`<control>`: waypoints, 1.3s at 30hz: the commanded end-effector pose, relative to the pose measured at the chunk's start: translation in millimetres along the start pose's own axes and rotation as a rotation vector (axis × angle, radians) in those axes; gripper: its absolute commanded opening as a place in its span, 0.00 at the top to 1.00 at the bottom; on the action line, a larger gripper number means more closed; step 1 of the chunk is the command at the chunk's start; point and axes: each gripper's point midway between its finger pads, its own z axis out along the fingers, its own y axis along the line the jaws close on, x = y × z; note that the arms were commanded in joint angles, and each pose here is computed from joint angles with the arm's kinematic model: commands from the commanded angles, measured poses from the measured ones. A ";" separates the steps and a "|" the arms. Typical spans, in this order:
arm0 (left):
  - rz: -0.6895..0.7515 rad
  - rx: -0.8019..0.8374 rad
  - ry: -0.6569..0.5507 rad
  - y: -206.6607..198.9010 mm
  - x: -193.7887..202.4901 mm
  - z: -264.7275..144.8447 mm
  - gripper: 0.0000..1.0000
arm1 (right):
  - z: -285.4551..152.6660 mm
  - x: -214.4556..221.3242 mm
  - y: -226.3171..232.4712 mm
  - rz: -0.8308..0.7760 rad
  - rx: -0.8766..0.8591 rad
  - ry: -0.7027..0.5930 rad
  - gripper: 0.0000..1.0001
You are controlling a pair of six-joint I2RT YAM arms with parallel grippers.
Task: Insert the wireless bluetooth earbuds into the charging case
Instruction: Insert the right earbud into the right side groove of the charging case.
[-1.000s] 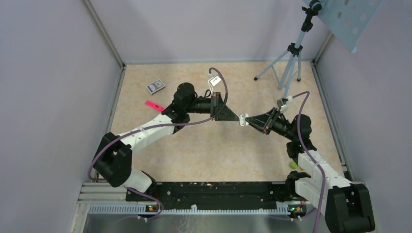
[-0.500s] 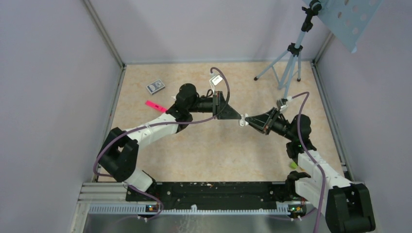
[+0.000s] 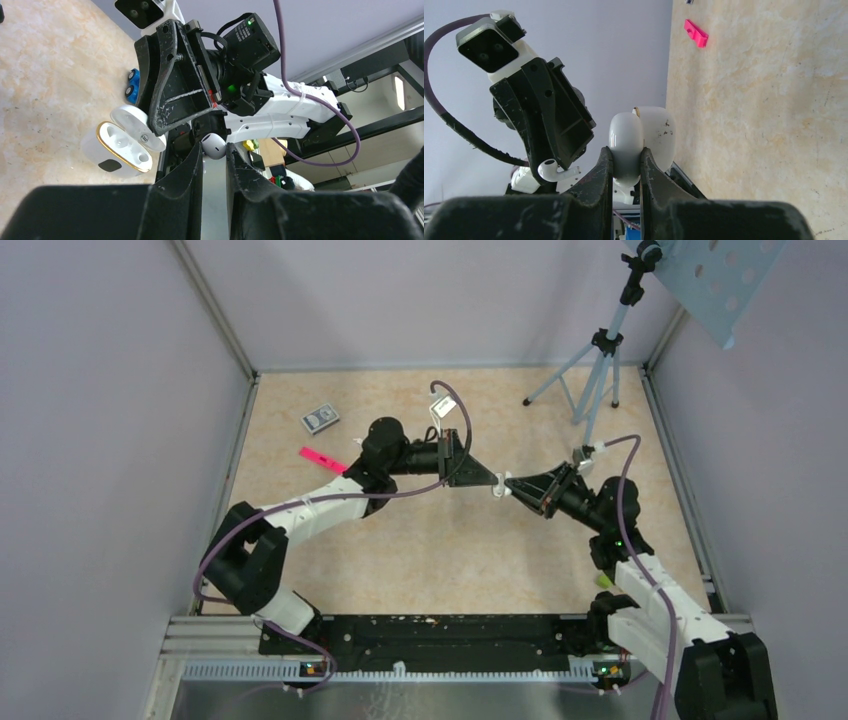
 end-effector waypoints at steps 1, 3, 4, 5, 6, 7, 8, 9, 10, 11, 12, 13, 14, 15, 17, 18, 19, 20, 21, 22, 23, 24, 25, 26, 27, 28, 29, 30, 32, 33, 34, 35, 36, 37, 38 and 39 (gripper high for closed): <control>0.021 0.041 -0.024 -3.7 1.0 2.6 0.91 | 1.2 -7.5 24.6 -0.038 -0.035 -0.039 1.00; 0.014 0.041 -0.025 -0.4 3.6 3.2 0.90 | 1.2 -8.1 25.4 -0.040 -0.035 -0.044 1.00; 0.010 0.044 -0.024 1.2 4.4 4.1 0.90 | 1.5 -7.9 25.8 -0.040 -0.037 -0.043 1.00; 0.003 0.050 -0.023 2.0 5.7 4.8 0.90 | 1.8 -7.1 26.4 -0.040 -0.039 -0.039 1.00; 0.002 0.059 -0.024 1.5 5.9 4.8 0.90 | 2.3 -6.7 26.3 -0.039 -0.040 -0.036 1.00; 0.000 0.064 -0.026 2.0 6.4 5.3 0.91 | 2.4 -6.5 26.2 -0.039 -0.040 -0.035 1.00; 0.000 0.066 -0.026 2.3 6.5 6.0 0.91 | 2.6 -5.9 27.0 -0.039 -0.043 -0.033 1.00; 0.000 0.066 -0.025 3.0 7.3 6.9 0.91 | 2.5 -5.3 27.6 -0.036 -0.047 -0.032 1.00; -0.004 0.065 -0.024 4.6 8.0 7.4 0.91 | 2.3 -5.1 28.3 -0.034 -0.051 -0.033 1.00; -0.005 0.068 -0.024 4.7 8.4 7.9 0.91 | 2.0 -5.1 28.9 -0.027 -0.056 -0.034 1.00; -0.007 0.072 -0.024 4.5 8.9 8.1 0.91 | 1.7 -4.5 29.4 -0.020 -0.063 -0.033 1.00; -0.008 0.074 -0.025 5.0 8.9 8.3 0.91 | 1.5 -3.9 29.8 -0.017 -0.069 -0.033 1.00; -0.010 0.072 -0.027 6.0 9.2 8.4 0.91 | 1.1 -4.1 30.3 -0.016 -0.071 -0.034 1.00; -0.007 0.073 -0.029 6.1 8.8 8.4 0.91 | 0.9 -3.5 29.4 -0.014 -0.070 -0.033 1.00; -0.007 0.070 -0.033 7.2 8.8 8.5 0.91 | 0.3 -2.7 30.2 -0.013 -0.073 -0.031 1.00; -0.007 0.069 -0.037 7.5 8.8 8.6 0.91 | 0.0 -2.1 30.5 -0.012 -0.075 -0.029 1.00; -0.008 0.069 -0.038 8.5 8.9 8.5 0.91 | 0.0 -1.7 31.0 -0.013 -0.077 -0.026 1.00; -0.008 0.068 -0.040 9.3 9.2 8.5 0.91 | -0.3 -0.7 30.7 -0.012 -0.077 -0.022 1.00; -0.009 0.068 -0.041 10.4 9.8 8.3 0.91 | -0.6 -0.3 30.7 -0.010 -0.079 -0.020 1.00; -0.007 0.067 -0.044 10.9 10.1 8.1 0.91 | -0.8 0.3 30.3 -0.008 -0.082 -0.018 1.00; -0.006 0.066 -0.046 11.4 10.0 8.0 0.91 | -1.2 1.0 30.4 -0.007 -0.085 -0.017 1.00; -0.004 0.064 -0.048 12.7 10.2 8.3 0.91 | -1.7 1.3 30.1 -0.003 -0.087 -0.018 1.00; -0.004 0.063 -0.047 13.3 10.2 8.5 0.91 | -2.3 1.4 30.4 -0.002 -0.091 -0.021 1.00; -0.004 0.063 -0.047 13.8 10.1 8.7 0.91 | -2.7 1.2 30.9 0.000 -0.095 -0.025 1.00; -0.006 0.061 -0.047 14.9 10.7 8.7 0.91 | -3.0 1.0 32.3 0.001 -0.099 -0.026 1.00; -0.007 0.061 -0.047 15.4 10.9 9.1 0.91 | -3.3 1.3 32.6 0.002 -0.100 -0.025 1.00; -0.007 0.062 -0.046 15.8 11.1 9.4 0.91 | -3.4 1.6 33.3 0.000 -0.102 -0.024 1.00; -0.005 0.061 -0.047 16.5 11.1 9.2 0.91 | -3.6 1.6 34.2 -0.001 -0.104 -0.023 1.00; 0.000 0.056 -0.051 17.4 10.4 9.3 0.91 | -3.6 1.5 34.5 0.001 -0.105 -0.022 1.00; 0.002 0.054 -0.052 17.5 9.9 9.5 0.91 | -3.7 1.9 35.6 0.000 -0.109 -0.021 1.00; 0.002 0.050 -0.053 18.7 10.0 9.5 0.91 | -3.8 1.8 35.6 0.000 -0.109 -0.021 1.00; 0.001 0.048 -0.054 19.3 9.9 9.6 0.91 | -3.8 2.2 35.8 -0.002 -0.110 -0.019 1.00; 0.001 0.047 -0.056 19.4 9.5 9.7 0.91 | -3.7 2.6 35.8 -0.001 -0.110 -0.018 1.00; 0.003 0.049 -0.056 18.8 9.2 9.9 0.91 | -3.7 2.5 35.6 -0.001 -0.110 -0.018 1.00; 0.004 0.049 -0.057 18.9 8.7 10.1 0.91 | -3.9 2.9 35.4 -0.001 -0.111 -0.017 1.00; 0.006 0.050 -0.057 18.8 8.6 10.0 0.91 | -4.0 2.8 35.6 -0.002 -0.111 -0.017 1.00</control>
